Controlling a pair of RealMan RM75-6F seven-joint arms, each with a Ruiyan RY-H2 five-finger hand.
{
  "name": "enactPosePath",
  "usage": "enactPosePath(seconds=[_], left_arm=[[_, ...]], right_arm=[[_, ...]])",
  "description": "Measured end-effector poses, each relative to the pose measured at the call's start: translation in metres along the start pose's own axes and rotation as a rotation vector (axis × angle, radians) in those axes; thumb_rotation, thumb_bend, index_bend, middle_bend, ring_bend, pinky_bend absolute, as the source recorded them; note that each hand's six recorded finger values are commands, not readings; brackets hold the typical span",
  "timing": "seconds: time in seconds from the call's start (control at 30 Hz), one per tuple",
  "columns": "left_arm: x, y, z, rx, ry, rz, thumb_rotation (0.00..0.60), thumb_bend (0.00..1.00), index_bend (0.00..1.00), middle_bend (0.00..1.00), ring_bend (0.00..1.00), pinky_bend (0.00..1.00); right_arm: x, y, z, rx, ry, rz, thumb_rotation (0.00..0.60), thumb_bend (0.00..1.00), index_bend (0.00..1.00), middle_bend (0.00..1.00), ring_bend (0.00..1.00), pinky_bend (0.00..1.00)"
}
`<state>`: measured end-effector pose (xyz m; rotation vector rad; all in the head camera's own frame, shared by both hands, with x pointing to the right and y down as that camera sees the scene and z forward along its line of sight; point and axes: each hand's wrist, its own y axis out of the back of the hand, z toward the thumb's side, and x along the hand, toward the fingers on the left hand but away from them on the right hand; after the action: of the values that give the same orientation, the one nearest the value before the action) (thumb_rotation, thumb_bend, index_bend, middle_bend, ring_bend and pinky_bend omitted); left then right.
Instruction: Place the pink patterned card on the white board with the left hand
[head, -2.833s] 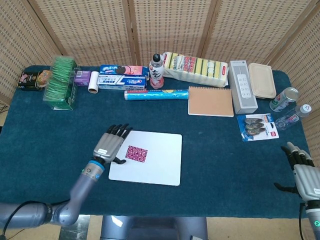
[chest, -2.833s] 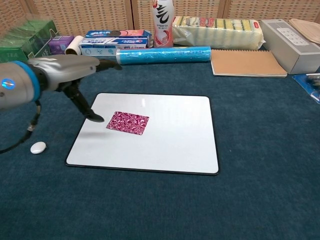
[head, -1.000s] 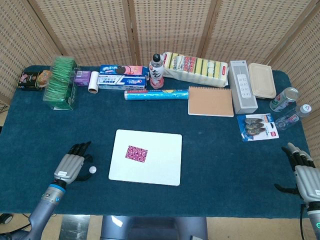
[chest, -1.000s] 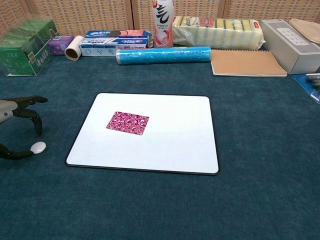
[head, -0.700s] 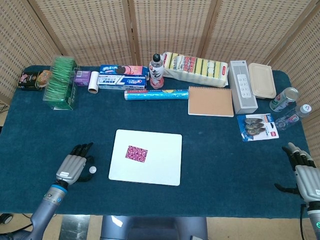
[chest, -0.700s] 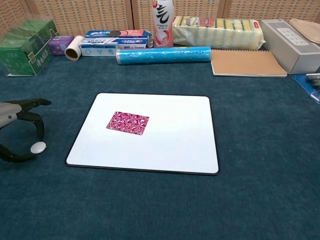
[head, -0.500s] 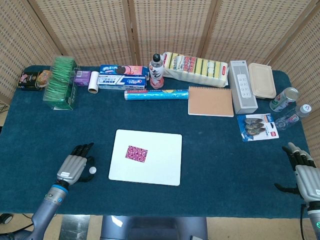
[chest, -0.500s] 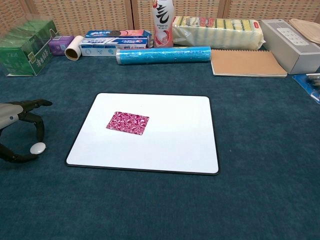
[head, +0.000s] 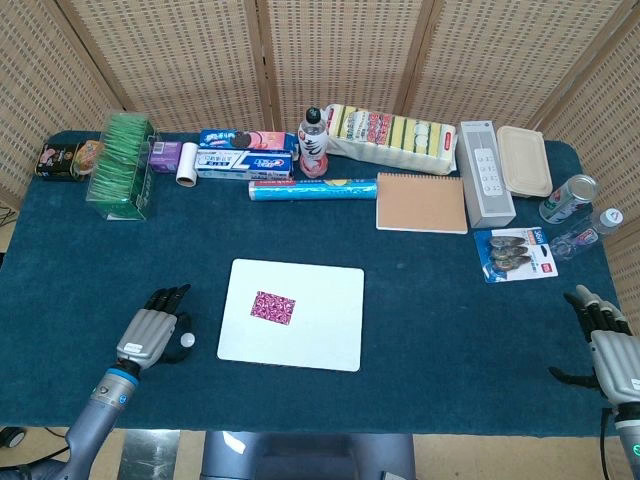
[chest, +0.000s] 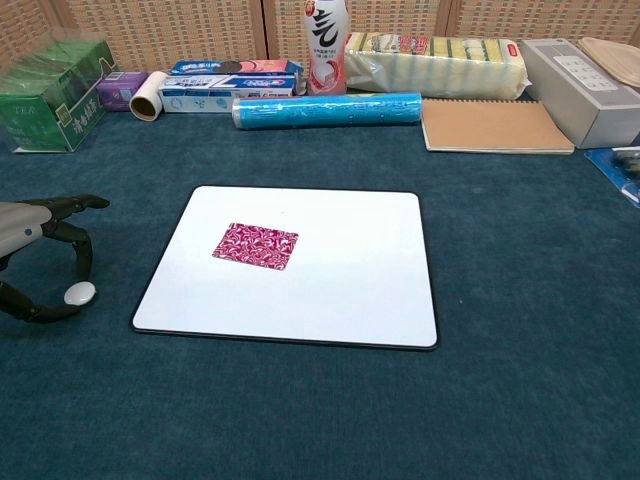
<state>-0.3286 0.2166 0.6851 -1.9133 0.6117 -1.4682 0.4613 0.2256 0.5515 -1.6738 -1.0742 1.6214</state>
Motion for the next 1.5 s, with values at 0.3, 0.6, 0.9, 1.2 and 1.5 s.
enactPosePath(seconds=[0.3,0.6,0.9,1.2,1.5], left_arm=[[0.009,0.034,0.023,0.004,-0.045,0.074,0.600,0.25,0.50,0.00,0.00,0.05],[0.044,0.065,0.072,0.065,-0.081,0.128,0.600,0.25,0.50,0.00,0.00,0.05],[0.088,0.059,0.122,0.045,-0.087,0.074,0.600,0.25,0.50,0.00,0.00,0.05],[0.100,0.051,0.130,0.054,-0.062,0.040,0.600,0.24,0.50,0.00,0.00,0.05],[0.102,0.047,0.129,0.058,-0.045,0.025,0.600,0.24,0.50,0.00,0.00,0.05]], right_arm=[[0.000,-0.002,0.001,0.002,0.001,0.005,0.600,0.00,0.03,0.00,0.00,0.00],[-0.002,-0.003,0.000,0.011,-0.002,0.011,0.600,0.00,0.03,0.00,0.00,0.00],[-0.003,-0.004,-0.001,0.014,-0.005,0.017,0.600,0.00,0.03,0.00,0.00,0.00],[-0.004,-0.004,-0.002,0.009,-0.005,0.021,0.600,0.00,0.03,0.00,0.00,0.00],[-0.004,-0.002,-0.003,0.002,-0.006,0.020,0.600,0.00,0.03,0.00,0.00,0.00]])
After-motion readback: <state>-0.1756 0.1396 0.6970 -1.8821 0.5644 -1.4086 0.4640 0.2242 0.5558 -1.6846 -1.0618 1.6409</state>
